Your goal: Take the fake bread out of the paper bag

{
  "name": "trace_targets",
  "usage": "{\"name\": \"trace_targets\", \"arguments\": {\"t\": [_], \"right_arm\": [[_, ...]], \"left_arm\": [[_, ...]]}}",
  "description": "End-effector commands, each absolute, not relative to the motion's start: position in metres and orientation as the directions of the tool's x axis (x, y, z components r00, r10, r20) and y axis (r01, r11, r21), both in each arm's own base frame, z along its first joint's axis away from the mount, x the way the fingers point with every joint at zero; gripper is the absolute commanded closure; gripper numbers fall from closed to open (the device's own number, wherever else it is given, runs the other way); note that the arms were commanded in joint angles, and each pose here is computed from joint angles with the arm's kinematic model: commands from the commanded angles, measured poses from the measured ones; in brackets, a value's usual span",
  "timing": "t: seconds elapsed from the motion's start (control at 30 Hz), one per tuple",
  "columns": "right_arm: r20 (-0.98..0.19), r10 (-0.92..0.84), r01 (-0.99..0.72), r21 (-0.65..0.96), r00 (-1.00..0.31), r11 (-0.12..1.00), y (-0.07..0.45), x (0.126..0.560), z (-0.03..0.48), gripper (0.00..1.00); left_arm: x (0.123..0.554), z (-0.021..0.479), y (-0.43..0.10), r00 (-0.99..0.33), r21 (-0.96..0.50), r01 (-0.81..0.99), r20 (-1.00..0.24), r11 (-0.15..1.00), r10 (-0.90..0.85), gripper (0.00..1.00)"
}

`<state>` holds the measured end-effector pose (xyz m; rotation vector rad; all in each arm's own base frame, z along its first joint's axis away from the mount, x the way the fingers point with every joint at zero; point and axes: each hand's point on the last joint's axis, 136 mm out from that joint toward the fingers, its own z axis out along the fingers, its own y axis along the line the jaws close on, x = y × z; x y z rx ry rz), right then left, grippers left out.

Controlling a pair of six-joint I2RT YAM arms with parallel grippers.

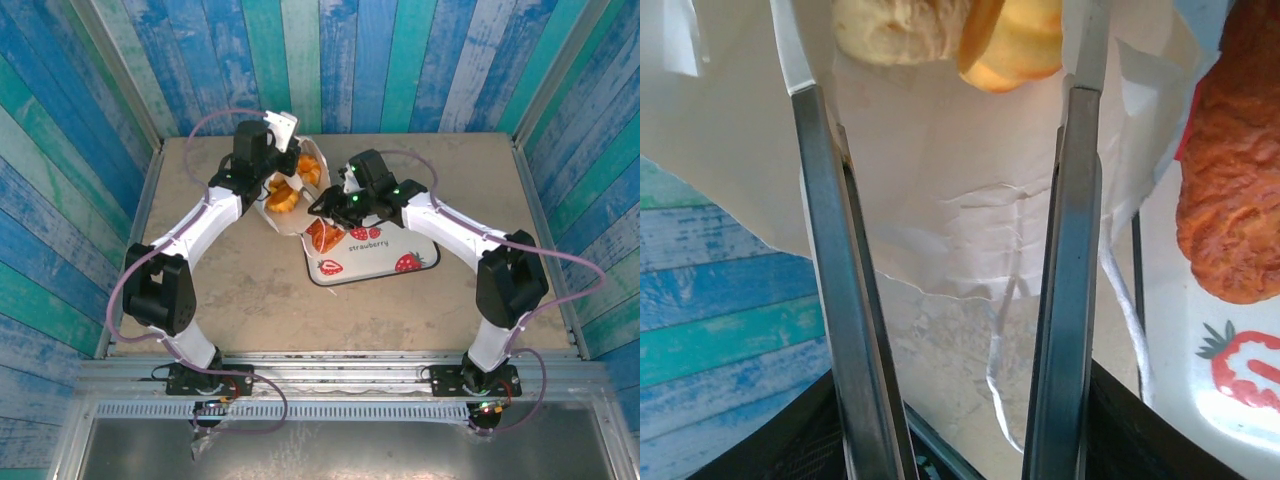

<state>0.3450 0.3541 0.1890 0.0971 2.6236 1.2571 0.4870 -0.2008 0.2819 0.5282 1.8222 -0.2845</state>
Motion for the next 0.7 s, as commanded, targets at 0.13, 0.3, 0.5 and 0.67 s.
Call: {"name": "trace_targets", "arguments": {"t": [0.13,0.3,0.5,0.67], "right_arm": [[-0.156,0.21,0.004,0.794,-0.965,0.609,0.357,0.357,0.189,0.48],[-0.143,0.236,0.037,0.78,-0.961,0.624,0.35,0.355,0.188,0.48],[-0.138,0.269,0.065,0.777,-0.953,0.626,0.348,0.36,0.185,0.48],[-0.126,0.302,0.085,0.796,-0.945,0.6,0.353,0.371,0.187,0.47]], "left_arm": [[0.492,0.295,-0.207,-0.181,0.083,0.51,-0.963,0.856,0.201,1.0],[0.492,0.29,-0.208,-0.184,0.082,0.512,-0.962,0.855,0.202,1.0],[0.491,0.286,-0.209,-0.187,0.082,0.521,-0.96,0.85,0.207,1.0],[0.489,0.292,-0.21,-0.174,0.088,0.531,-0.962,0.843,0.21,1.0]]}}
